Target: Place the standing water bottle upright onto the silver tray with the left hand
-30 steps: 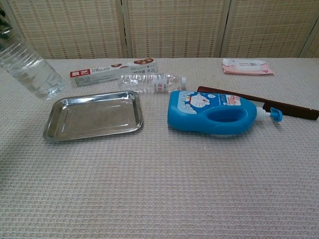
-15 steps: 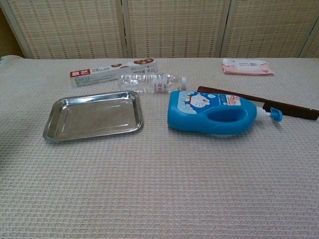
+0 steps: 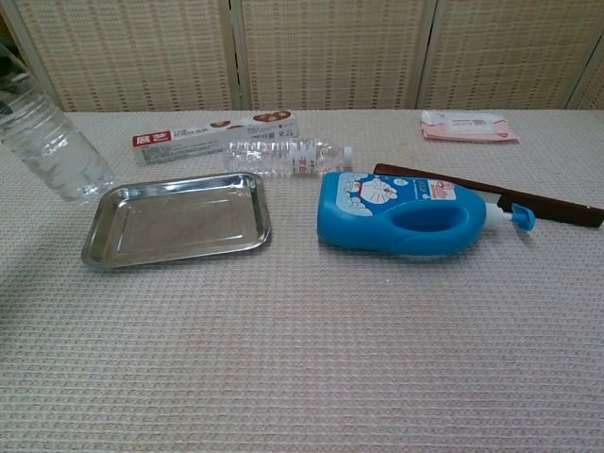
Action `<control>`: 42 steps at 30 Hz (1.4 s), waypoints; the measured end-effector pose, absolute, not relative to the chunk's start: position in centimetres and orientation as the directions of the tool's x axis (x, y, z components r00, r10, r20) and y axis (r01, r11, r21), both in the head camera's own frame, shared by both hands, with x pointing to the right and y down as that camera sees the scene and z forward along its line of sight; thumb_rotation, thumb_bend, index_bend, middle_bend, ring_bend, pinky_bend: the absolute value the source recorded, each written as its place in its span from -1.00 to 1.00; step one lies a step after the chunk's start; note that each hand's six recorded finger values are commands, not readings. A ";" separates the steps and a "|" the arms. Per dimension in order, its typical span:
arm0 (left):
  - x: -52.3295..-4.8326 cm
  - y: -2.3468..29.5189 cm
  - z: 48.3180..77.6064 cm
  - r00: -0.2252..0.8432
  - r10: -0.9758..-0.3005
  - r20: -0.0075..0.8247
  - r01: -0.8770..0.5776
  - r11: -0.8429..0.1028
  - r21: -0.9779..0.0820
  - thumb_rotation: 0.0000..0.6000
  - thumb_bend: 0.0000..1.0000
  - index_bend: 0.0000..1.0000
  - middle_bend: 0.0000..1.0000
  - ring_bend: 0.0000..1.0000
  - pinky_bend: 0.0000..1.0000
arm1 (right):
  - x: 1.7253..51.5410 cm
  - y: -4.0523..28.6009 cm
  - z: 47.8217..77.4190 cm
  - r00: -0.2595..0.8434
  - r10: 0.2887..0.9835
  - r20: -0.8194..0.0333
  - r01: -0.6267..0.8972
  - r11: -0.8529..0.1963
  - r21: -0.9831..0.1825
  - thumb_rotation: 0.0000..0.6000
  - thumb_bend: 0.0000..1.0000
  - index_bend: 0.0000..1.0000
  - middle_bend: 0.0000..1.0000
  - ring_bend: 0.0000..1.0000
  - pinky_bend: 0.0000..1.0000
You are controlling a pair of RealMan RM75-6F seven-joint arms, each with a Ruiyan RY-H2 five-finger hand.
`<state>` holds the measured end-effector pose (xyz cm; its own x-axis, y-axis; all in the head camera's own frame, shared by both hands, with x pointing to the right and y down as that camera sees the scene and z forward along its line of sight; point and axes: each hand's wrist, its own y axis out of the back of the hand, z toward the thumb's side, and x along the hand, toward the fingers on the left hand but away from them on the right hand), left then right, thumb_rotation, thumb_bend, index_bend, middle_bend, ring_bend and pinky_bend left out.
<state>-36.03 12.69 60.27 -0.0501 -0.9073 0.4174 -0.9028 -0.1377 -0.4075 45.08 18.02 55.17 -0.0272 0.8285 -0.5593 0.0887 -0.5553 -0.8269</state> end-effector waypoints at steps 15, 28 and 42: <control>-36.1 11.0 60.1 -0.051 -0.921 0.387 -0.758 -0.217 -0.615 1.00 0.13 0.21 0.48 0.06 0.09 | 45.2 17.9 55.2 -0.033 0.825 -0.564 0.089 -0.559 -0.824 1.00 -0.62 -0.92 -0.78 -1.00 -0.64; -35.8 8.3 58.3 0.000 -0.923 0.384 -0.627 -0.299 -0.719 1.00 0.13 0.21 0.48 0.06 0.09 | 45.1 18.0 55.2 -0.031 0.827 -0.562 0.093 -0.557 -0.825 1.00 -0.62 -0.92 -0.78 -1.00 -0.64; -35.6 9.6 60.0 -0.002 -0.933 0.360 -0.593 -0.288 -0.751 1.00 0.13 0.21 0.49 0.06 0.09 | 45.1 18.0 55.3 -0.031 0.824 -0.566 0.084 -0.562 -0.823 1.00 -0.62 -0.92 -0.78 -1.00 -0.64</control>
<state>-35.56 9.56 59.98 -0.0020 -0.9331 0.3597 -0.5934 -0.2884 -0.7514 45.09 18.01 55.33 -0.0308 0.8241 -0.5657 0.0844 -0.5618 -0.8230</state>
